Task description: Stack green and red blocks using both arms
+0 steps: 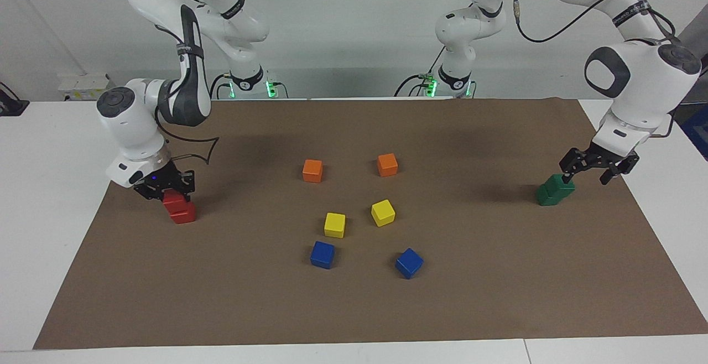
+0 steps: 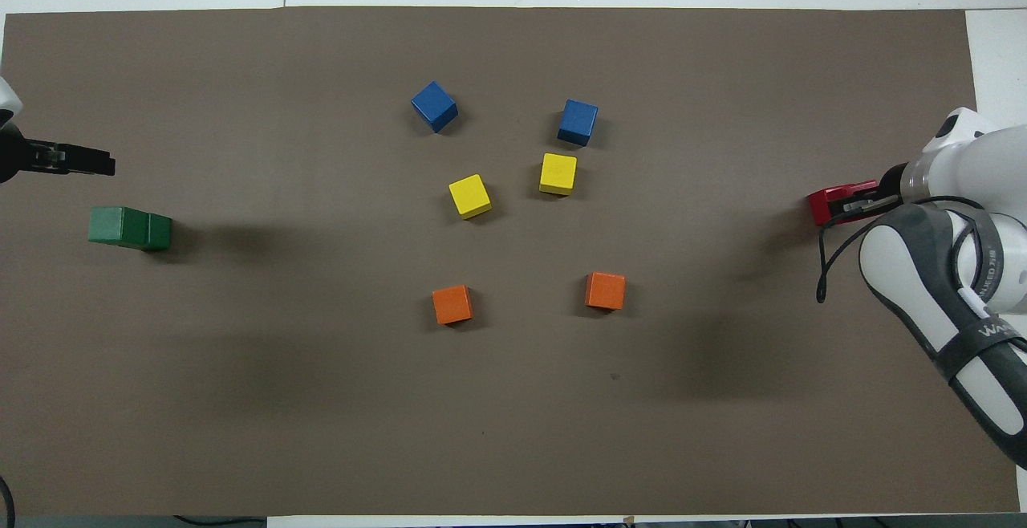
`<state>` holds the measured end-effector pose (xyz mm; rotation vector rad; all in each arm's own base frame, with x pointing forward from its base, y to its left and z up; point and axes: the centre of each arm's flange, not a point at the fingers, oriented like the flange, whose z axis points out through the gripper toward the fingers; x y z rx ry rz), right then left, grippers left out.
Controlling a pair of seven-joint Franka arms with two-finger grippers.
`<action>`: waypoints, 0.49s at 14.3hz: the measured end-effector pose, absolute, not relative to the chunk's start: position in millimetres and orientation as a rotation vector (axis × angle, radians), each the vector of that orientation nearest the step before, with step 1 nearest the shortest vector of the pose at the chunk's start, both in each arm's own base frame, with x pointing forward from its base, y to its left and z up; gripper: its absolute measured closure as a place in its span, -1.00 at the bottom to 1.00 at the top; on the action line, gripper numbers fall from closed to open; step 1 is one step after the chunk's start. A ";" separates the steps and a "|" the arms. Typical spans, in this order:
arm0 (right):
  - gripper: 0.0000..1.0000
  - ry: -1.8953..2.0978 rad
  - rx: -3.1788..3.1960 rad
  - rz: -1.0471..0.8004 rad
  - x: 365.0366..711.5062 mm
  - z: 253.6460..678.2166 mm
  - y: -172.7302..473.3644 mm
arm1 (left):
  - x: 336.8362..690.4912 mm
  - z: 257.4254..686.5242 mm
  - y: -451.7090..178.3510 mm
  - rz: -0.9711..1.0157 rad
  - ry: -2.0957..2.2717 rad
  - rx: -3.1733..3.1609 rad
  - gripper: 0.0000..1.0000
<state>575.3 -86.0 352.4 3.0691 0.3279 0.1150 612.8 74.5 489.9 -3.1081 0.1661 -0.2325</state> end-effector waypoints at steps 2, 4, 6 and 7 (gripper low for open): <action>-0.09 0.318 3.071 0.113 574.8 351.7 -86.0 | 607.5 511.4 57.7 -0.267 0.133 -3.106 -1.00; -0.09 0.308 3.073 0.110 574.3 350.8 -86.1 | 596.2 533.3 40.7 -0.255 0.142 -3.106 -1.00; -0.09 0.298 3.074 0.111 573.8 349.9 -86.4 | 582.8 552.3 34.5 -0.224 0.132 -3.107 -1.00; -0.09 0.292 3.074 0.118 573.5 349.2 -86.9 | 576.7 561.2 32.5 -0.200 0.100 -3.112 -1.00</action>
